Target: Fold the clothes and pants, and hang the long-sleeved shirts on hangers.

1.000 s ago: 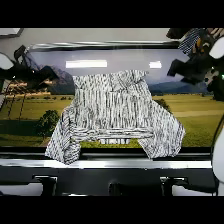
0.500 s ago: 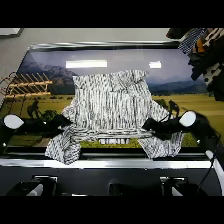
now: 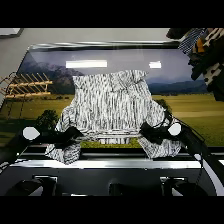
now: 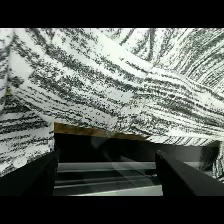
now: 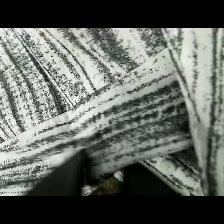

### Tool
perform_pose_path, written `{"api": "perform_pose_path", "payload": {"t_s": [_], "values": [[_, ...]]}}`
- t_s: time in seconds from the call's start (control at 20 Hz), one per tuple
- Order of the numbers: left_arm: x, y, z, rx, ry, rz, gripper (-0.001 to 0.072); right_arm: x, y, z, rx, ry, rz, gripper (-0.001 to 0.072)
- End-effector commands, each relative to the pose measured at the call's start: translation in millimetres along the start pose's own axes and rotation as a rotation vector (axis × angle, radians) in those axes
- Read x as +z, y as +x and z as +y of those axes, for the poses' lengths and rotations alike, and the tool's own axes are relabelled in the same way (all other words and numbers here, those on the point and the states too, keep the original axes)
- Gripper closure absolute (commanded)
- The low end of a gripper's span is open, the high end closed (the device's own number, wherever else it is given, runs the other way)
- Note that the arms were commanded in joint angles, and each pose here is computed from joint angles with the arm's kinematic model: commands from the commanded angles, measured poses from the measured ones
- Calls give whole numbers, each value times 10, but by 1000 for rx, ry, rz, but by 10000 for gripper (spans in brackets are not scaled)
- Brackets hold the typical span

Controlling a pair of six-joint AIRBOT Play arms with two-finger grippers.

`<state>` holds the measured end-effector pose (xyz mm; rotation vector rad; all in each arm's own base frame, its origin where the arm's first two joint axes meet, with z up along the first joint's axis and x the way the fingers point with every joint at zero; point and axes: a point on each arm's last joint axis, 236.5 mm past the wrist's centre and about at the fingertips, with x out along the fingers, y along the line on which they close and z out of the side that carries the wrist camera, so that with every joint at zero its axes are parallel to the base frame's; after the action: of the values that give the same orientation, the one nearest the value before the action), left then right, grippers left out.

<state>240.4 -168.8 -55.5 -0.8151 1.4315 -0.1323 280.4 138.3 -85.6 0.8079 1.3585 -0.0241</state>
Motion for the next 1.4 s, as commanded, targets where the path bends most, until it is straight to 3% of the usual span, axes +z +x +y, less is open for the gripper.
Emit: {"api": "perform_pose_path", "payload": {"t_s": [0.0, 0.55, 0.6, 0.65, 0.85, 1.1, 1.35], "values": [[-20, 197, -32, 10, -11, -6, 20, 8, 68, 21, 16, 45, 3, 681], [120, 599, -77, 1, -94, -63, 40, -222, -179, 126, 41, 31, 60, 682], [121, 598, -78, 1, -94, -63, 275, -228, -189, 135, 44, 34, 61, 682], [114, 586, -91, -2, -91, -62, 675, -239, -205, 146, 48, 32, 62, 683], [143, 293, -248, -44, -29, -72, 690, -420, -469, 158, 48, -24, 81, 683], [-487, -372, 9, 76, 211, 59, 690, -1140, -1144, -284, -99, -89, 209, 683], [-962, -831, -210, 21, 271, 91, 692, -1550, -1641, -280, -46, -13, 198, 683]]}}
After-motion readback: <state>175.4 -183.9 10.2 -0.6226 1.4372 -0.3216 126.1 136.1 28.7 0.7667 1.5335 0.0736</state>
